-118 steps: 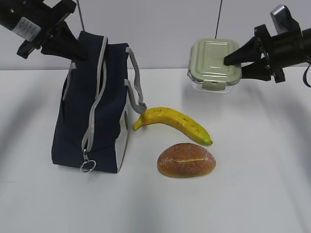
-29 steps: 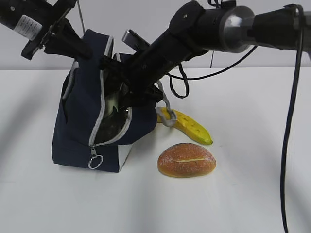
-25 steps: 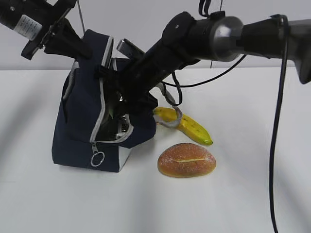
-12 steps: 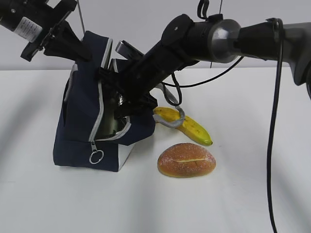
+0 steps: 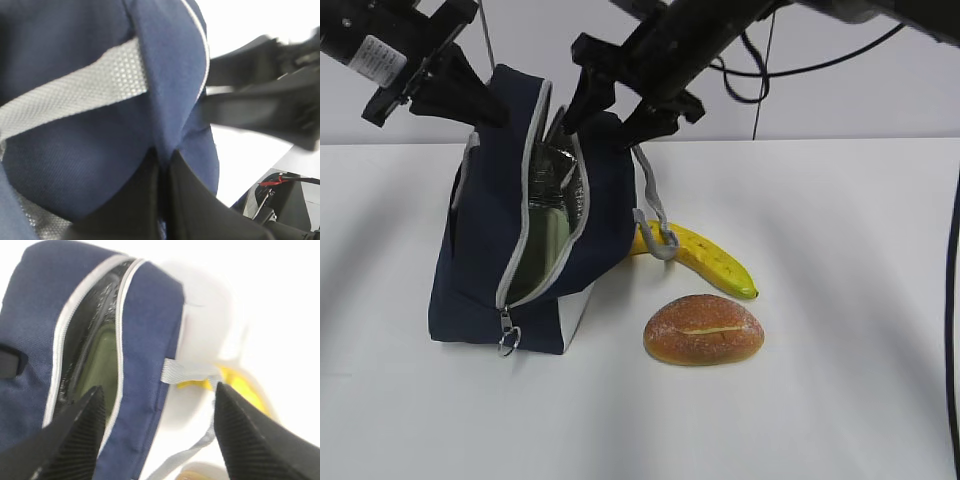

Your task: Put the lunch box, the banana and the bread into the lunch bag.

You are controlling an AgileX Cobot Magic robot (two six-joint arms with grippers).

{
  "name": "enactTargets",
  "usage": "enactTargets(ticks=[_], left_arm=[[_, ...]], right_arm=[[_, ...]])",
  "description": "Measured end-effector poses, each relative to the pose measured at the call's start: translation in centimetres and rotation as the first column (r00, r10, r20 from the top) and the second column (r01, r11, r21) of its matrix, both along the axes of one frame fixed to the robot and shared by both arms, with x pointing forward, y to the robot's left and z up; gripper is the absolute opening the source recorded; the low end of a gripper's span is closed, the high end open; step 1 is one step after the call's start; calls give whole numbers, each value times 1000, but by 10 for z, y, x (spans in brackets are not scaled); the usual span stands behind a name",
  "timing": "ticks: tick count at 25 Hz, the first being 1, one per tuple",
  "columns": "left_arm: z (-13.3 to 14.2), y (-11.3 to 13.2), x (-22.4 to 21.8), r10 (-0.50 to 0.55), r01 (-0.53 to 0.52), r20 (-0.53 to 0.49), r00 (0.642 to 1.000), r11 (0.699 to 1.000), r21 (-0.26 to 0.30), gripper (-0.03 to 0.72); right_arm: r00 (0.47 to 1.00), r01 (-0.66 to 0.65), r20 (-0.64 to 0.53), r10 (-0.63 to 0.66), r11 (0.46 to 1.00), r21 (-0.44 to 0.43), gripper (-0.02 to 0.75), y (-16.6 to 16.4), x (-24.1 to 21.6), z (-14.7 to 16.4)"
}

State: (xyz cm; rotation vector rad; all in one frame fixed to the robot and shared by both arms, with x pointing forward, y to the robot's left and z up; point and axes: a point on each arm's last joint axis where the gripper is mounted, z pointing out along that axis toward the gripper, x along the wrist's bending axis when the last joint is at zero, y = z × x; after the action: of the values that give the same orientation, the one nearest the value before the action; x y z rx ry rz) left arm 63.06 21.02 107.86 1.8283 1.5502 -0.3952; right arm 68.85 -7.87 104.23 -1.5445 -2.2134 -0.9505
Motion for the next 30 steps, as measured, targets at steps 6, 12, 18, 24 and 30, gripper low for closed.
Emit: enactTargets(ticks=[6,12,18,24,30], left_arm=[[0,0,0,0,0,0,1000,1000,2,-1],[0,0,0,0,0,0,1000,1000,2,-1],[0,0,0,0,0,0,1000,1000,2,-1],[0,0,0,0,0,0,1000,1000,2,-1],[0,0,0,0,0,0,1000,1000,2,-1]], right_arm=[[982,55,186,-26,987,-153,503,-28,-9,53],[936,121,350,-28,961,-249,503,-50,-34,111],[911,174,413,-20,924,-339,503,-69,-55,133],[953,106,298,51,867,-487,504,-80,-67,92],[978,3,166,125,790,-613,504,-92,-82,51]])
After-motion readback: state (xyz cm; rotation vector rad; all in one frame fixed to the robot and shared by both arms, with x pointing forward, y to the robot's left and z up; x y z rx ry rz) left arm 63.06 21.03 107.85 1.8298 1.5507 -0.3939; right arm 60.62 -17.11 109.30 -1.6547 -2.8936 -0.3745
